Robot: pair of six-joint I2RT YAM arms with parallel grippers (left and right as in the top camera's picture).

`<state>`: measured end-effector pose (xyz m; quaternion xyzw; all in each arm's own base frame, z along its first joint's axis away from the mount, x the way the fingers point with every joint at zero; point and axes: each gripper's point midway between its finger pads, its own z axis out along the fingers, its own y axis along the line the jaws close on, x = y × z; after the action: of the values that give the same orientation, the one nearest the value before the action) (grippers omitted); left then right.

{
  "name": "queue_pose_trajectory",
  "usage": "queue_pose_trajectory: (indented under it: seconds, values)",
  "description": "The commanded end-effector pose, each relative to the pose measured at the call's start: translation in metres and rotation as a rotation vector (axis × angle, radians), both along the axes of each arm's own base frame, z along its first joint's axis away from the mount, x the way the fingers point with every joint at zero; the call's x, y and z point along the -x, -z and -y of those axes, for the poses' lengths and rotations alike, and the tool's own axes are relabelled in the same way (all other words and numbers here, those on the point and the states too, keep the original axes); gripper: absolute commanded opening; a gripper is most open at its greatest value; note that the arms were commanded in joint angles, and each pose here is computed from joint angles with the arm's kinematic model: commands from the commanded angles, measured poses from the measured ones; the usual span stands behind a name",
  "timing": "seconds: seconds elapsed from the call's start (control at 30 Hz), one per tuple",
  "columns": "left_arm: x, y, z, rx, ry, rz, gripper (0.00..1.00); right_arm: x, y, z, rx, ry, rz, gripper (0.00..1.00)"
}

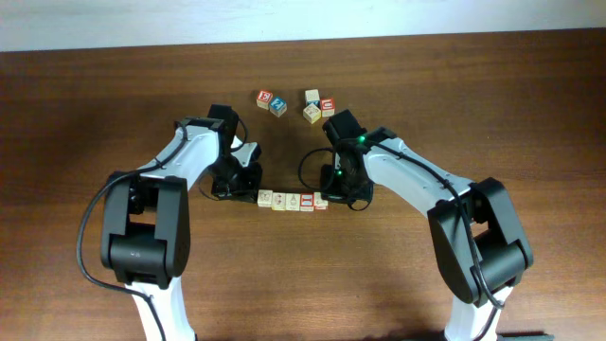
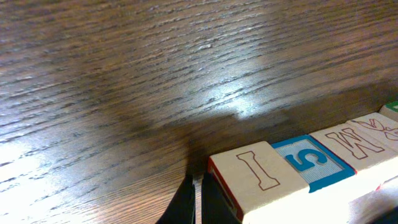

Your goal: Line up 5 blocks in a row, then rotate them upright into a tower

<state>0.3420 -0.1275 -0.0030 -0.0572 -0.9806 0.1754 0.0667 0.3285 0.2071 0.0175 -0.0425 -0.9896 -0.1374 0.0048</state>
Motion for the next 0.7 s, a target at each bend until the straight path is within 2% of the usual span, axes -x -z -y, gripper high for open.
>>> queue_pose_trajectory:
  seconds: [0.0,0.3,0.5,0.67]
  values:
    - [0.003,0.014,0.000,-0.052,-0.012,-0.016,0.05,0.006,0.006,-0.004,-0.007,-0.012,-0.023,0.04]
    - [-0.003,0.015,0.000,-0.059,-0.028,0.005,0.07,0.004,0.003,0.005,0.007,0.008,-0.039,0.04]
    - [-0.026,0.012,-0.028,-0.071,-0.112,0.052,0.10,-0.016,-0.006,0.029,0.026,-0.021,0.004,0.04]
    - [-0.037,0.007,-0.043,-0.069,-0.155,0.070,0.18,-0.040,-0.026,0.023,0.012,-0.095,0.102,0.06]
